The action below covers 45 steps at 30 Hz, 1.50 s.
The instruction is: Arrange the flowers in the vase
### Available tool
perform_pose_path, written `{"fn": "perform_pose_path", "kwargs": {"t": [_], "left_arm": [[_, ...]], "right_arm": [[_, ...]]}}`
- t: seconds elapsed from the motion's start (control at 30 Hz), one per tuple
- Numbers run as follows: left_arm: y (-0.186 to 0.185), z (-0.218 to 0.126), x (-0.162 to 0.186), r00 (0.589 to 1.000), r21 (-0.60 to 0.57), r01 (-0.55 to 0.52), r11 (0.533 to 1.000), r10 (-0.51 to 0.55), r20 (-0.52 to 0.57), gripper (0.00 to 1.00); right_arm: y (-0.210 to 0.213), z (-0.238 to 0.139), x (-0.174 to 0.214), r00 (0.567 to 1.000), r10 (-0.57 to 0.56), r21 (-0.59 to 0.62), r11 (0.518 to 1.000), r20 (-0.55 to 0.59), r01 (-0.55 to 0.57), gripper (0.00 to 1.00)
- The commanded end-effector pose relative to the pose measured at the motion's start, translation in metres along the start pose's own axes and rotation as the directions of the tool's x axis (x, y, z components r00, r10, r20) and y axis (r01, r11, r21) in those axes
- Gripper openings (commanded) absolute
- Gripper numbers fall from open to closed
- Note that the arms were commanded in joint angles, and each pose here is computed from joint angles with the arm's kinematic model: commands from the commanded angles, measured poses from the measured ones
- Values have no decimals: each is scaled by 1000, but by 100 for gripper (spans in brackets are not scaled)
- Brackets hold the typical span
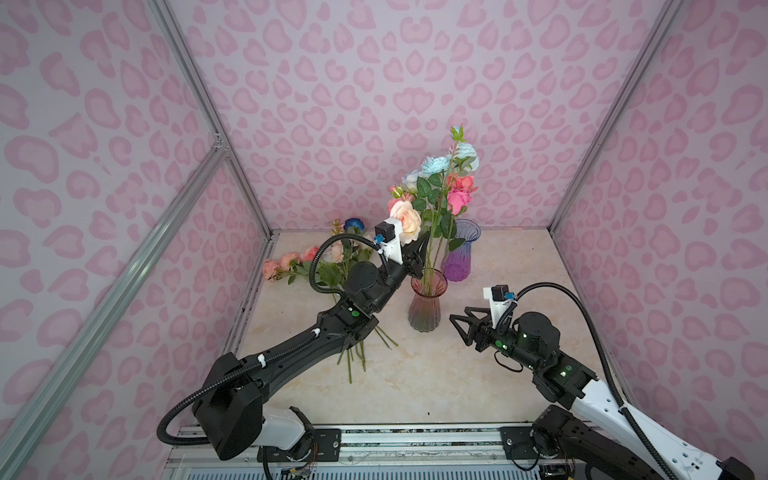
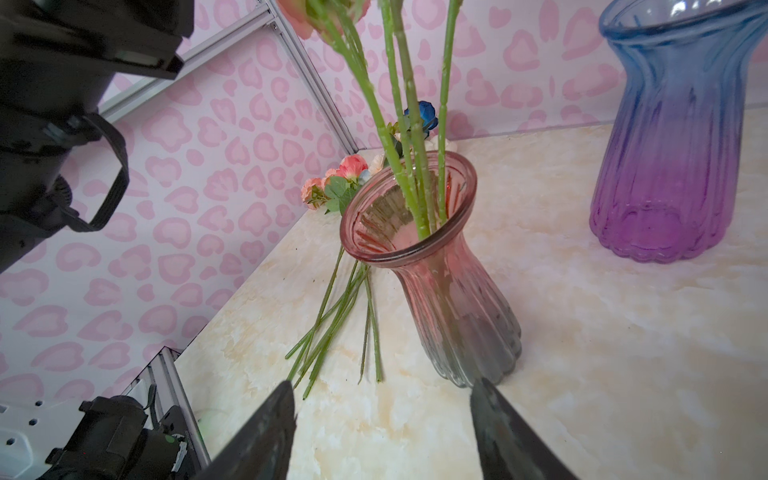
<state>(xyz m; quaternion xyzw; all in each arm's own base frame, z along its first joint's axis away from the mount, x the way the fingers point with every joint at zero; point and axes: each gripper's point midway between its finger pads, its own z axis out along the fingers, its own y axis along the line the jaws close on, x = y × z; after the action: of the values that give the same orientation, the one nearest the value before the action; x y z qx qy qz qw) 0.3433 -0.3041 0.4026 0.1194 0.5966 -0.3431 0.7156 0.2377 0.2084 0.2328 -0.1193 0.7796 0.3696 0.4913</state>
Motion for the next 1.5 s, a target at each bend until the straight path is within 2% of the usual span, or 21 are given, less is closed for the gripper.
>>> {"fn": "perform_pose_path", "kwargs": {"t": [0.0, 0.03, 0.07, 0.37, 0.57, 0.63, 0.7, 0.77, 0.8, 0.83, 0.9, 1.03, 1.17, 1.33, 1.47], "left_arm": [[4, -8, -3, 1000, -36, 6, 999, -7, -22, 35], [5, -12, -1, 999, -44, 13, 999, -14, -35, 35], [6, -17, 1, 999, -48, 17, 999, -19, -44, 40], [32, -80, 16, 992, -160, 16, 987, -36, -118, 44], [39, -103, 15, 986, -187, -23, 982, -8, -164, 46], [51, -113, 17, 983, -247, -50, 968, 4, -183, 46], [78, -129, 24, 980, -387, -87, 918, 8, -200, 50], [110, -149, 37, 973, -534, -133, 835, 9, -229, 56], [128, -162, 46, 966, -608, -157, 778, -8, -259, 58], [144, -173, 54, 960, -669, -166, 725, -35, -277, 58], [168, -192, 70, 949, -744, -159, 649, -105, -296, 59], [198, -209, 111, 915, -789, -77, 609, -272, -299, 57], [228, -212, 139, 865, -832, -97, 546, -367, -341, 52], [253, -182, 171, 767, -818, -204, 538, -432, -475, 39], [276, -153, 191, 713, -815, -181, 551, -497, -495, 37]], "right_arm": [[0, 0, -4, 1000, -2, 2, 1000, 12, 2, 67], [0, 0, -4, 1000, 0, 1, 1000, 12, 0, 67], [0, 0, -4, 1000, 2, 1, 1000, 15, -2, 67], [1, 6, -6, 1000, -3, 1, 1000, 6, 3, 68], [7, 13, -13, 1000, -22, -18, 1000, -5, 22, 67], [9, 15, -16, 1000, -25, -22, 999, -4, 24, 67], [10, 15, -18, 1000, -23, -25, 999, -1, 23, 67], [10, 13, -16, 1000, -12, -29, 1000, -4, 12, 67], [11, 12, -14, 1000, -12, -34, 999, -6, 11, 67], [11, 11, -11, 1000, -9, -37, 999, -8, 8, 67], [9, 10, -3, 1000, -1, -31, 1000, -20, 1, 67], [0, 10, 9, 999, 15, -7, 1000, -38, -15, 67], [-5, 10, 9, 1000, 19, 16, 1000, -18, -19, 67], [-8, 13, 9, 1000, 13, 30, 999, -17, -12, 67], [-10, 15, 11, 1000, 8, 35, 999, -21, -7, 67]]}}
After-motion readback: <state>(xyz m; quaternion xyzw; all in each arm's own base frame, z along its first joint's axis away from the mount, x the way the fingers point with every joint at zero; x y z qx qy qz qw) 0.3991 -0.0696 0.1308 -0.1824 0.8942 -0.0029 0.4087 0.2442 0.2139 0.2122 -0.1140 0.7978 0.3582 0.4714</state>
